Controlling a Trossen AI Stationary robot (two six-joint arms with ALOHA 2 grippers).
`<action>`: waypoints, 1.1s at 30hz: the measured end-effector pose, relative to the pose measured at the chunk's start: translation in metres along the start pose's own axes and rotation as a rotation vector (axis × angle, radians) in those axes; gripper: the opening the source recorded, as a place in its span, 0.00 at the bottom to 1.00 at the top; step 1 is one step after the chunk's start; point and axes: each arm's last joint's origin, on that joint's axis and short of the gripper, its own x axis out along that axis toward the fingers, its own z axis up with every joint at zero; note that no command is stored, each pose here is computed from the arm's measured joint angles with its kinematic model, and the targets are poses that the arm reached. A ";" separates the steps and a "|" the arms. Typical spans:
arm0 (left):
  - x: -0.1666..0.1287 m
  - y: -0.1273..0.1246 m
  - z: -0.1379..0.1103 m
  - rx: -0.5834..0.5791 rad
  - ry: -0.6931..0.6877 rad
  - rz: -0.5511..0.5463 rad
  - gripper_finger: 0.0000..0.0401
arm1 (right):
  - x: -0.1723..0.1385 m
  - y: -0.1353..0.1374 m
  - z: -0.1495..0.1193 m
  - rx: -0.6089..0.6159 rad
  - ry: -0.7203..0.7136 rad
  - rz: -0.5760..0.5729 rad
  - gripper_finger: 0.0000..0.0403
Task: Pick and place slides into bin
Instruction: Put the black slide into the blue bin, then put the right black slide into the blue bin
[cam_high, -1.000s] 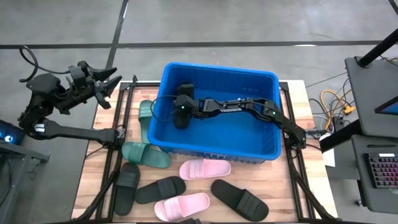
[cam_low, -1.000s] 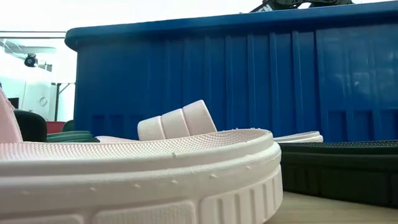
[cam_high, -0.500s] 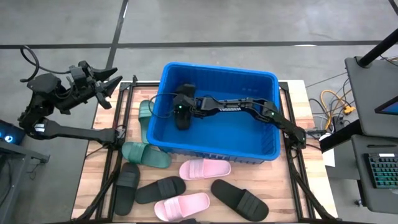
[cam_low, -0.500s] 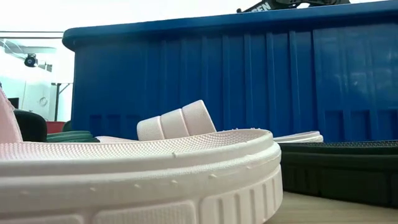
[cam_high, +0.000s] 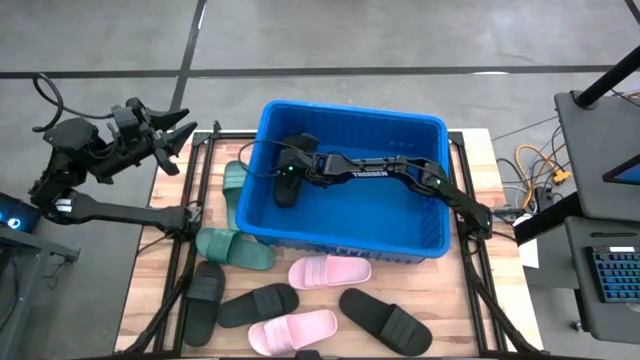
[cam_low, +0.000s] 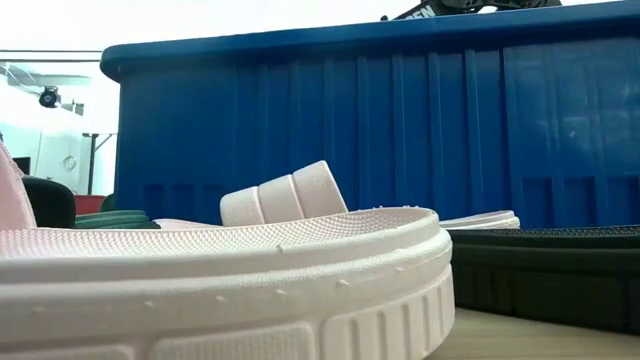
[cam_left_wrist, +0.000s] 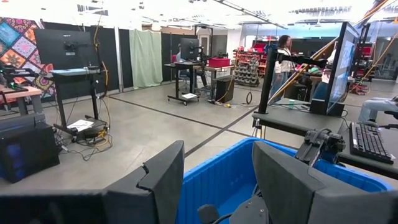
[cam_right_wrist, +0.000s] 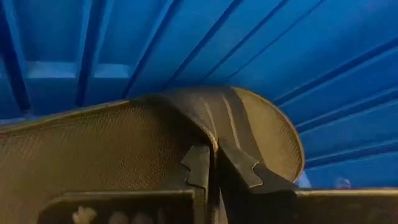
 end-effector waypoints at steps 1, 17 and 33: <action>0.000 0.000 0.000 0.000 0.000 0.000 0.44 | 0.000 0.000 0.000 0.010 0.001 0.003 0.06; 0.000 0.000 0.000 0.000 0.000 0.000 0.44 | -0.001 0.000 -0.007 0.105 0.068 0.095 0.40; 0.000 0.000 0.000 0.002 0.001 0.000 0.44 | -0.023 -0.008 0.009 0.125 0.028 0.250 0.43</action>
